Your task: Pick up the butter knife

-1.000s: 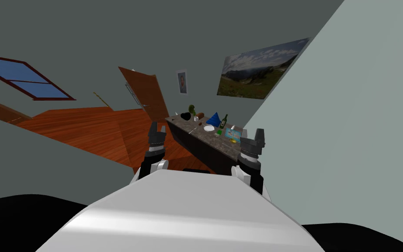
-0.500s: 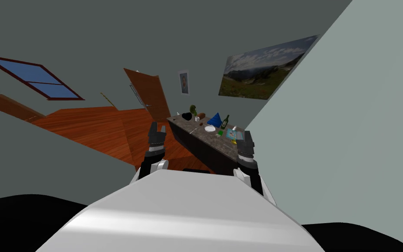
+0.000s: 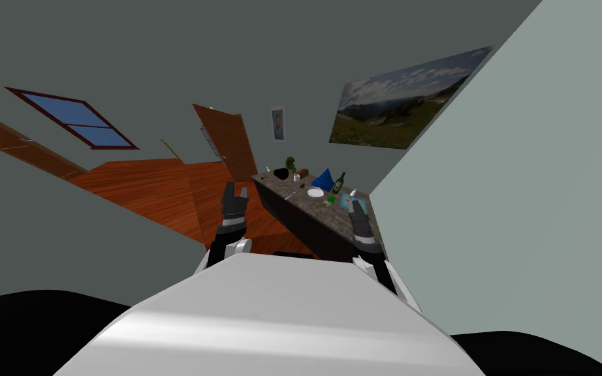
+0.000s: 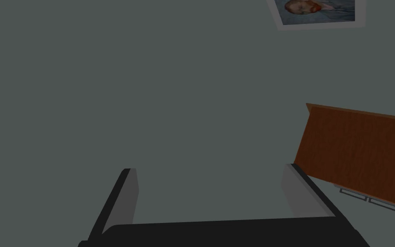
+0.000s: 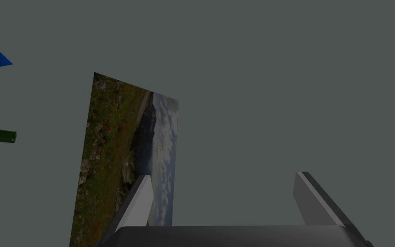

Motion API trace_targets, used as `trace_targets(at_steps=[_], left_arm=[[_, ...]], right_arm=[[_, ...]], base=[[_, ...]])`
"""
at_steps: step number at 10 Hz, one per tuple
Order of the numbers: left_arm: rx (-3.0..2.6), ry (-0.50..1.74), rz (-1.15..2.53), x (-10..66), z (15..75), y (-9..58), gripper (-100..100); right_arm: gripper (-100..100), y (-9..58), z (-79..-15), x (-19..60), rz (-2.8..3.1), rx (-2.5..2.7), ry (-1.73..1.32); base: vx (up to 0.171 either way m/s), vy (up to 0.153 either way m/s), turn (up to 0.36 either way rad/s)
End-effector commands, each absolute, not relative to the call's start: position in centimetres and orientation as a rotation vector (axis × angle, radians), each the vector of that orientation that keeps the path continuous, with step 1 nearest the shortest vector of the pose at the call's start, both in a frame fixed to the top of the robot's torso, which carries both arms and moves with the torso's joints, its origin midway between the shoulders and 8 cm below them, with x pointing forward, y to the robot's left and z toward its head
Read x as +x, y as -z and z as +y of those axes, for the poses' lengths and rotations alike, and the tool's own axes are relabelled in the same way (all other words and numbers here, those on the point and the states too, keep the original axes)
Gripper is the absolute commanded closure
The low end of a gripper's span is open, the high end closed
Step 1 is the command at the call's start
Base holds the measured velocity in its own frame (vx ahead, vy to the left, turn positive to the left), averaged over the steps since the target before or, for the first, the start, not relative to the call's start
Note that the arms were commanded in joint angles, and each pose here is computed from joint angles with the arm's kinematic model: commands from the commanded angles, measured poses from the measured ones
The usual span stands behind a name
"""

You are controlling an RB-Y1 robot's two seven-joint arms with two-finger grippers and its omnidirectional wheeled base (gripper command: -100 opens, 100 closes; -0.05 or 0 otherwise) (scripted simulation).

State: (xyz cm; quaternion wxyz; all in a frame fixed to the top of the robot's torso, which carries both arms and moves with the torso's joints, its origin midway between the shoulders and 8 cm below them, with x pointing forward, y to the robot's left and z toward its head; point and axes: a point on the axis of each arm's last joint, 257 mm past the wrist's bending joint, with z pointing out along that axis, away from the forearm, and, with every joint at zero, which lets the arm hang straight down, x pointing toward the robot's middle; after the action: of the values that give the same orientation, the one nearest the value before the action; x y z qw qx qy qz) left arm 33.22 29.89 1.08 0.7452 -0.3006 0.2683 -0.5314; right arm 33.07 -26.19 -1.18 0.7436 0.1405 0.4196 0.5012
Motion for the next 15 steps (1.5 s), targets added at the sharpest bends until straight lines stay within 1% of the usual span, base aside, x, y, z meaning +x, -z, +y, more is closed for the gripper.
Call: trace_targets(at_steps=[1, 2, 3, 5, 8, 9, 10, 11, 12, 15], left_arm=[[-0.658, 1.163, 0.587, 33.2, 29.9, -1.1, 0], [-0.658, 1.163, 0.587, 33.2, 29.9, -1.1, 0], [-0.658, 1.163, 0.587, 33.2, 29.9, -1.1, 0], [-0.658, 1.163, 0.587, 33.2, 29.9, -1.1, 0], [-0.658, 1.163, 0.587, 33.2, 29.9, -1.1, 0], [-0.658, 1.163, 0.587, 33.2, 29.9, -1.1, 0], [-0.658, 1.163, 0.587, 33.2, 29.9, -1.1, 0], [-0.658, 1.163, 0.587, 33.2, 29.9, -1.1, 0], [-0.658, 1.163, 0.587, 33.2, 29.9, -1.1, 0], [-0.658, 1.163, 0.587, 33.2, 29.9, -1.1, 0]], right_arm=[[-100, 2.8, -26.0, 33.5, 0.993, 0.275, -1.07], [-100, 4.4, -25.9, 33.7, 1.05, 0.252, -1.044], [-100, 4.5, -25.8, 33.7, 1.06, 0.241, -1.044], [-100, 7.9, -26.0, 34.0, 1.179, 0.191, -0.987], [-100, 9.8, -26.1, 33.9, 1.263, 0.133, -0.954], [-100, 11.7, -26.5, 33.8, 1.323, 0.104, -0.921], [-100, 11.7, -26.5, 33.8, 1.332, 0.092, -0.92], [-100, 13.6, -26.9, 33.6, 1.394, 0.059, -0.885], [-100, 13.6, -26.9, 33.6, 1.401, 0.049, -0.884], [-100, 17.3, -28.3, 33.0, 1.531, -0.037, -0.808]], base=[[0.012, 0.005, 0.062], [0.026, 0.007, 0.099], [0.019, 0.003, 0.035], [0.018, 0.008, 0.089], [0.017, 0.005, 0.05], [0.015, 0.007, 0.085], [0.013, 0.004, 0.036], [0.015, 0.007, 0.079], [0.013, 0.003, 0.035], [0.019, 0.005, 0.063]])
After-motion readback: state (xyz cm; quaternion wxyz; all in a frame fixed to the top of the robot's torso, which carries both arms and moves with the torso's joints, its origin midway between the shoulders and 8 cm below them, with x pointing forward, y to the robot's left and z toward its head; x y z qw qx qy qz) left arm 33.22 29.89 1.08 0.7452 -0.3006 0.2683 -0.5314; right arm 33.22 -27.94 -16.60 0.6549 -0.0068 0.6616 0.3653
